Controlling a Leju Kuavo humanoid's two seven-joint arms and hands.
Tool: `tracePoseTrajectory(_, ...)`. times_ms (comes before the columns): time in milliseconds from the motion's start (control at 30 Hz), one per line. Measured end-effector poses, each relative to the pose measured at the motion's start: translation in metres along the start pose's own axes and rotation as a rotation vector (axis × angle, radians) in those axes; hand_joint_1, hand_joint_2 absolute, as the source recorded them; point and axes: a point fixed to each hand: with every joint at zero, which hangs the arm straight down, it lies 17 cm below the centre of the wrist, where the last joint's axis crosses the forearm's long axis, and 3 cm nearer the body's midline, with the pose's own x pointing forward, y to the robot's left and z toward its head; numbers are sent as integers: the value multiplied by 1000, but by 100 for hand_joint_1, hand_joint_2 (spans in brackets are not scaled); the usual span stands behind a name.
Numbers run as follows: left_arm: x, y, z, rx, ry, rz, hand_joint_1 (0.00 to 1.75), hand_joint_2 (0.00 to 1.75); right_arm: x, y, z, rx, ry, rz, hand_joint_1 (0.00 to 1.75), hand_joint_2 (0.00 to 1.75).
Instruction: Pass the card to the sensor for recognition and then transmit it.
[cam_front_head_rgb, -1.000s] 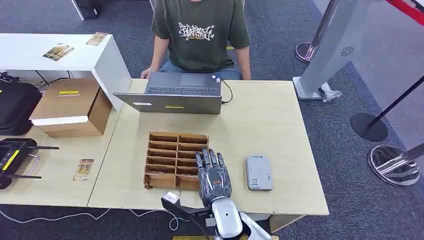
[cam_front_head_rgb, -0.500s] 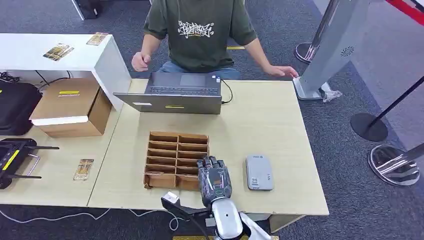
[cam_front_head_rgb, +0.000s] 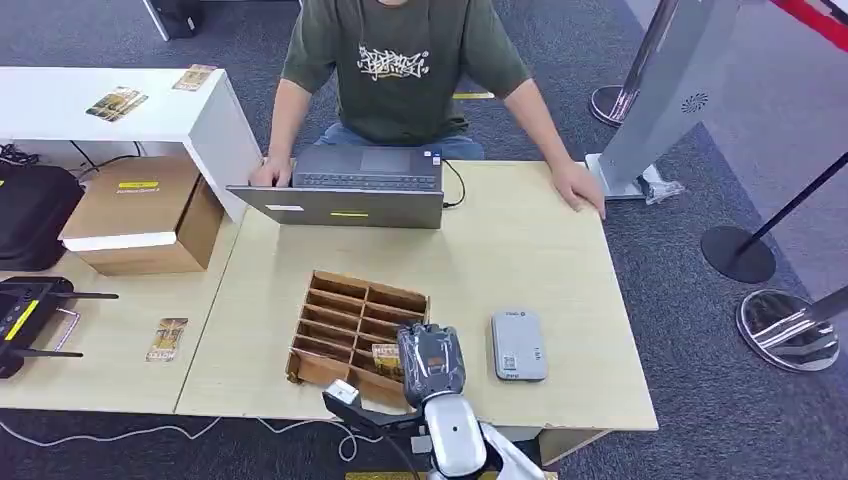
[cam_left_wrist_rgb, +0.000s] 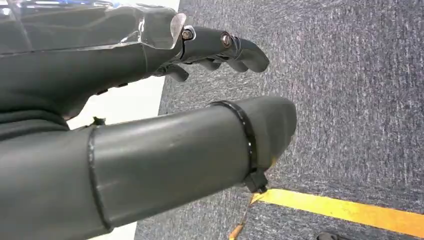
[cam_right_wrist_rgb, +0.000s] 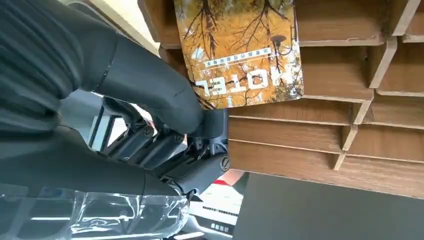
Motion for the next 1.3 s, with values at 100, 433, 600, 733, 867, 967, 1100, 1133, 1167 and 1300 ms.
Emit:
tracePoseTrajectory(100,0,0,0,0,-1,0,0,0,-1,0,0,0,2,-1,173,175)
tracePoseTrajectory(433,1,0,0,2,-8,-6,0,0,-5,-5,-3,-16,17,-10,175,175)
tracePoseTrajectory(600,3,2,0,5,-16,-19,0,0,-13,-16,-3,-49,46,-27,175,175)
tracePoseTrajectory(733,4,2,0,8,-24,-22,0,0,-25,-38,-3,-115,86,-47,175,175)
tracePoseTrajectory(867,4,3,-1,11,-28,-32,0,0,-44,-71,1,-217,136,-72,175,175)
tracePoseTrajectory(967,5,4,-1,13,-31,-38,0,0,-53,-86,5,-258,153,-80,175,175)
tracePoseTrajectory(1100,5,5,-1,17,-39,-51,0,0,-68,-109,12,-321,190,-112,175,175)
tracePoseTrajectory(1133,5,5,-1,18,-41,-55,0,0,-73,-116,14,-337,200,-119,175,175)
tracePoseTrajectory(1167,5,5,-1,19,-44,-59,0,0,-76,-119,16,-348,209,-126,175,175)
tracePoseTrajectory(1300,5,6,-1,20,-49,-62,0,0,-92,-129,24,-376,245,-151,175,175)
